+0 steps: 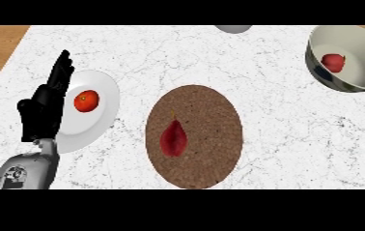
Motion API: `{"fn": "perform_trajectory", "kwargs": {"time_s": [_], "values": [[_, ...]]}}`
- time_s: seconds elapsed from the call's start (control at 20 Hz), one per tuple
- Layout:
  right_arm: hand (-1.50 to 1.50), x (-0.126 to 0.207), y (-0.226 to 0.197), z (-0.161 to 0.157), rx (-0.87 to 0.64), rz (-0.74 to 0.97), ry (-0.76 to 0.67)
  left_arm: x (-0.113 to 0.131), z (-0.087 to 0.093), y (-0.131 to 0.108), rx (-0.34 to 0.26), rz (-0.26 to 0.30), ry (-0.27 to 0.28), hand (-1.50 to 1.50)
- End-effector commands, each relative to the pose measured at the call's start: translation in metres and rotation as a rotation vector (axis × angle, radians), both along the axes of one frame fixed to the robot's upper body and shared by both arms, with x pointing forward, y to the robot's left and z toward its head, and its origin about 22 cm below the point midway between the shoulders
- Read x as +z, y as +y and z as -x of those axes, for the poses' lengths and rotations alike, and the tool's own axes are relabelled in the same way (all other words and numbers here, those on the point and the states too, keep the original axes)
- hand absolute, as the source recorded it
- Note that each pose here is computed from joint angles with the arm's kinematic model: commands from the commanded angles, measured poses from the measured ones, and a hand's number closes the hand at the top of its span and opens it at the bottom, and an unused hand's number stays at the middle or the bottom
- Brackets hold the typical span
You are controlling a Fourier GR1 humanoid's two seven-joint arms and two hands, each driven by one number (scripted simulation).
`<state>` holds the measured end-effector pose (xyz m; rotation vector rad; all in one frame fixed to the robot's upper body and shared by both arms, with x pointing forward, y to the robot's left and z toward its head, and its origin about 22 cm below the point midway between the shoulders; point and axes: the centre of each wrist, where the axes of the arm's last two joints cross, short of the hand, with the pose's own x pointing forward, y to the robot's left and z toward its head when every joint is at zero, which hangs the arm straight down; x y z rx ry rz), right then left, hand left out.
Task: Pick the bell pepper from the placemat and place it in the bowl
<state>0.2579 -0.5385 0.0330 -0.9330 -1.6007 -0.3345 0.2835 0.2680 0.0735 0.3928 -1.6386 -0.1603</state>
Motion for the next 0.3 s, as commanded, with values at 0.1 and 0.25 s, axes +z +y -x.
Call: {"fn": "perform_trajectory", "kwargs": {"time_s": [0.1,0.25], "values": [[-1.5,-0.005,0.007,0.019,0.047,0.008,-0.021,0.003,0.007,0.011,-0.011,-0.011,-0.008,0.0],[-1.5,-0.023,0.027,0.033,0.059,-0.006,-0.008,-0.002,0.004,-0.013,0.011,-0.019,-0.025,0.0]]}}
